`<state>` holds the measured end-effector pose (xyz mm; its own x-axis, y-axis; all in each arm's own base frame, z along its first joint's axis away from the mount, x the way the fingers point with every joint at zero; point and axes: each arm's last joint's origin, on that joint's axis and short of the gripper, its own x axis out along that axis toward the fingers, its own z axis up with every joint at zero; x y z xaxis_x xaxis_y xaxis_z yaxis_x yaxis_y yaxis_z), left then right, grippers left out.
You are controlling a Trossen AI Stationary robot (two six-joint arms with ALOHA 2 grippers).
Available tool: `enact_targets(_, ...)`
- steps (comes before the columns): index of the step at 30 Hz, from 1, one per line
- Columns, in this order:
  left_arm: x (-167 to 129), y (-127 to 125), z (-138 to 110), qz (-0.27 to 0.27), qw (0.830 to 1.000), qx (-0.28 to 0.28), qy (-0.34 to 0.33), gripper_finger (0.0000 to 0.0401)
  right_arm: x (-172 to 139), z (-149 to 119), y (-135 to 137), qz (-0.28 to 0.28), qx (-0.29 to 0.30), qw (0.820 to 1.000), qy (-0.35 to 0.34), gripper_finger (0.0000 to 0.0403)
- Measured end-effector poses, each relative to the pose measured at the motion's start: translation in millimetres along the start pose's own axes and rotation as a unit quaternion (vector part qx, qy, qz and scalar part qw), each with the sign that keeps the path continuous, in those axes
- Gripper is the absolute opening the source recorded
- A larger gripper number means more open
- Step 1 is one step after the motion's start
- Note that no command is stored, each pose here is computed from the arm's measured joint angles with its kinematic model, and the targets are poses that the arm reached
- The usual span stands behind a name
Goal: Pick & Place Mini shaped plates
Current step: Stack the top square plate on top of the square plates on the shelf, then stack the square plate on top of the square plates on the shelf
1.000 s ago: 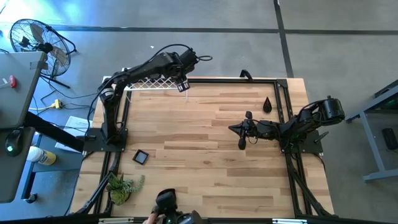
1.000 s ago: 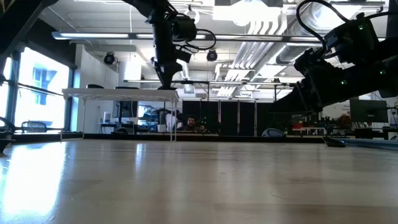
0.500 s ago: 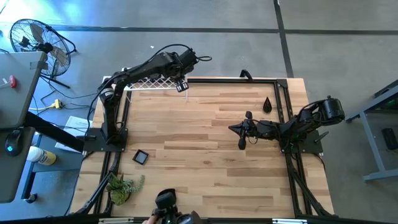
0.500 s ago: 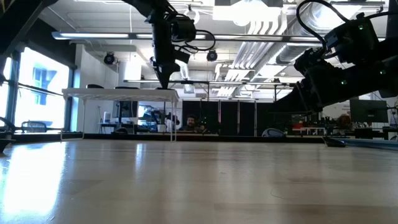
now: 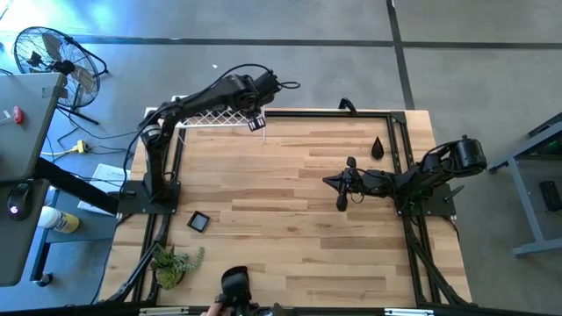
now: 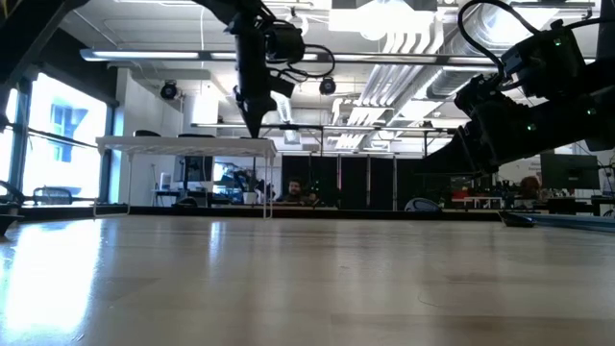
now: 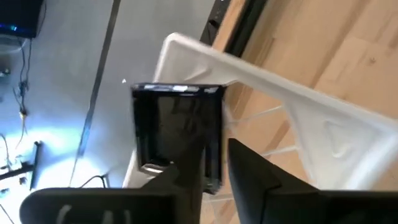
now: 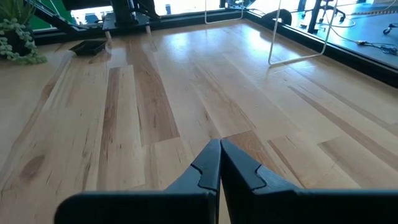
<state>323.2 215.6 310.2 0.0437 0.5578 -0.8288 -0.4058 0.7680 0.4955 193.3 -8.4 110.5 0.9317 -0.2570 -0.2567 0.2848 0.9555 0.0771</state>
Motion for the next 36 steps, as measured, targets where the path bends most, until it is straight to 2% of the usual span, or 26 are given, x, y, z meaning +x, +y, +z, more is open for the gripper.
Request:
enact_targets(5, -3.3, -6.3, 1.2, 0.003, 1.000, 0.020, -0.001, 0.0094, -0.1, -0.1, 0.0, 0.000, 0.000, 1.000, 0.000, 0.0006)
enact_targets(9, -4.5, -7.9, 0.1, 0.012, 0.999, 0.035, 0.007, 0.0096, -0.1, 0.0, 0.3, 0.004, 0.002, 1.000, 0.000, 0.0004)
enact_targets(13, -8.4, -14.3, 0.8, 0.007, 0.999, 0.033, 0.004, 0.0067, -0.1, 2.5, 1.7, 0.024, 0.003, 1.000, -0.011, 0.0002)
enact_targets(15, -15.7, -13.3, -0.7, -0.018, 1.000, 0.020, -0.010, 0.0041, -0.2, 3.0, 1.9, 0.027, 0.004, 1.000, -0.013, 0.0003)
enact_targets(17, -27.1, -9.3, -0.5, -0.041, 0.998, 0.003, -0.044, 0.0013, -0.2, 3.4, 2.0, 0.029, 0.004, 0.999, -0.015, 0.0004)
enact_targets(20, -42.7, -2.5, -1.0, -0.077, 0.992, -0.033, -0.093, 0.0009, -0.2, 3.3, 2.0, 0.029, 0.004, 0.999, -0.014, 0.0003)
enact_targets(25, -71.6, 1.8, -0.6, -0.103, 0.974, -0.070, -0.190, 0.0004, -0.2, 3.3, 2.1, 0.029, 0.004, 0.999, -0.014, 0.0004)
enact_targets(29, -76.5, -8.4, -8.0, -0.118, 0.961, -0.080, -0.236, 0.0003, -0.2, 3.2, 1.9, 0.026, 0.004, 1.000, -0.014, 0.0008)
enact_targets(34, -74.6, -30.9, -21.2, -0.141, 0.933, -0.088, -0.320, 0.0001, -0.2, 3.4, 1.3, 0.016, 0.004, 1.000, -0.016, 0.0007)
enact_targets(36, -72.7, -41.3, -25.2, -0.161, 0.915, -0.086, -0.361, 0.0001, -0.1, 3.4, 1.2, 0.015, 0.005, 1.000, -0.016, 0.0007)
